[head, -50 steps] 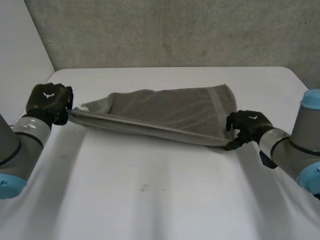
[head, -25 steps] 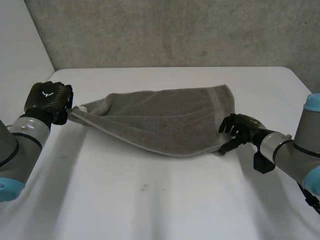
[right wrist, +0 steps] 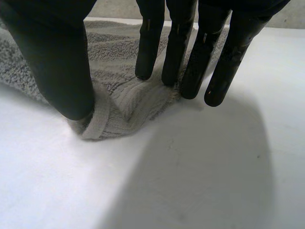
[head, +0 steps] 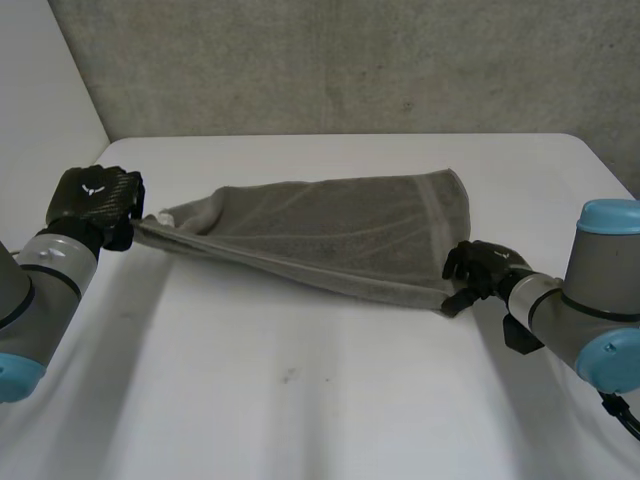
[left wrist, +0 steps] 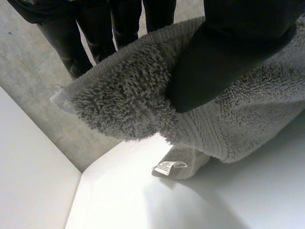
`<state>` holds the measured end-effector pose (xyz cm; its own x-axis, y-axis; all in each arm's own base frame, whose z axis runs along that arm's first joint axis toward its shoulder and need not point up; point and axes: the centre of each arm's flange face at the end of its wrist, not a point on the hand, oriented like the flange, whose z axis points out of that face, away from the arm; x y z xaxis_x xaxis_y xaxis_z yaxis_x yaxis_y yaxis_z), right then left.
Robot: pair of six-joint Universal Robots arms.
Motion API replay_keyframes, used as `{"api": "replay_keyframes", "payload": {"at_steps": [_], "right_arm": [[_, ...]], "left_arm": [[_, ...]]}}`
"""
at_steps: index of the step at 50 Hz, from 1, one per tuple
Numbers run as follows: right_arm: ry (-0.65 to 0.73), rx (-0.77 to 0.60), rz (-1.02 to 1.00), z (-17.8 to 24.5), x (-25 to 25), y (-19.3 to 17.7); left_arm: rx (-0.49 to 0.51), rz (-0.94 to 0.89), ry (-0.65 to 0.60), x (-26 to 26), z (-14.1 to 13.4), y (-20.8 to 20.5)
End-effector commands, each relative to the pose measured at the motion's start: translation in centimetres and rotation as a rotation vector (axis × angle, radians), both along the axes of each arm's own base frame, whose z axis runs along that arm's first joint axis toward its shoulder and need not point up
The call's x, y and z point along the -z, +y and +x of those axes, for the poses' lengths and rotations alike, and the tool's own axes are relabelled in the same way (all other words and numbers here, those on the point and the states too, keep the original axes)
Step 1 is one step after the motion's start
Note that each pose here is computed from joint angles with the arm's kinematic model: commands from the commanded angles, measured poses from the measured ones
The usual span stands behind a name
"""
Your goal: Fold the towel.
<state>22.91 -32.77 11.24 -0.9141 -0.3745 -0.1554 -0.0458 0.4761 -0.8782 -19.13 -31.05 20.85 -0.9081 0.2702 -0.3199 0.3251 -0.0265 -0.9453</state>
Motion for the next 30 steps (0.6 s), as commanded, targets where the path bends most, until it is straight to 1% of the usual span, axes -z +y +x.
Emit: {"api": "replay_keyframes", "payload": {"at_steps": [1, 6, 9, 11, 12, 14, 15, 17, 18, 20, 21, 22, 23, 25, 26, 28, 29, 30], "right_arm": [[0.007, 0.002, -0.006, -0.1, -0.2, 0.1], [0.027, -0.012, -0.014, -0.1, -0.1, 0.3], [0.04, -0.015, -0.058, -0.3, -0.8, -0.1], [0.05, -0.019, -0.166, -0.4, -3.5, -0.7], [0.05, -0.019, -0.166, -0.4, -3.6, -0.7], [0.061, -0.024, -0.299, -0.5, -7.5, -0.8], [0.061, -0.024, -0.3, -0.5, -7.6, -0.8], [0.066, -0.014, -0.41, -1.1, -11.3, -0.9], [0.066, -0.014, -0.41, -1.1, -11.3, -0.9], [0.084, -0.006, -0.498, -1.9, -14.5, -0.8], [0.085, -0.006, -0.498, -1.9, -14.5, -0.8], [0.101, -0.012, -0.549, -2.0, -16.3, -0.3], [0.101, -0.012, -0.55, -2.0, -16.3, -0.3], [0.152, -0.048, -0.597, -2.0, -18.7, 1.1], [0.152, -0.048, -0.597, -2.0, -18.7, 1.1], [0.254, -0.097, -0.608, -2.1, -20.2, 2.6], [0.254, -0.098, -0.608, -2.1, -20.2, 2.6], [0.314, -0.123, -0.594, -2.2, -20.2, 3.1]], "left_arm": [[-0.006, 0.007, 0.014, 0.0, 0.2, -0.1], [-0.008, 0.005, 0.014, -0.1, 0.2, -0.1], [-0.006, 0.007, 0.014, -0.1, 0.2, -0.1], [-0.003, 0.01, 0.013, -0.2, 0.1, 0.0], [-0.002, 0.015, 0.012, -0.3, 0.1, 0.2], [0.0, 0.012, 0.013, -0.7, 0.0, 0.4], [0.002, 0.009, 0.015, -1.2, 0.0, 0.7], [0.004, 0.005, 0.018, -1.7, 0.0, 1.0], [0.004, -0.005, 0.025, -2.4, 0.0, 1.2], [0.004, -0.006, 0.025, -2.4, 0.0, 1.2], [0.007, -0.026, 0.036, -3.5, 0.0, 1.6], [0.007, -0.044, 0.049, -4.4, 0.1, 2.0], [0.007, -0.045, 0.05, -4.4, 0.1, 2.0], [0.012, -0.067, 0.076, -5.9, 0.1, 2.7], [0.012, -0.067, 0.076, -5.9, 0.1, 2.7], [0.016, -0.061, 0.086, -6.7, 0.2, 3.5], [0.016, -0.061, 0.086, -6.7, 0.2, 3.5], [0.015, -0.04, 0.082, -6.7, 0.3, 3.9]]}}
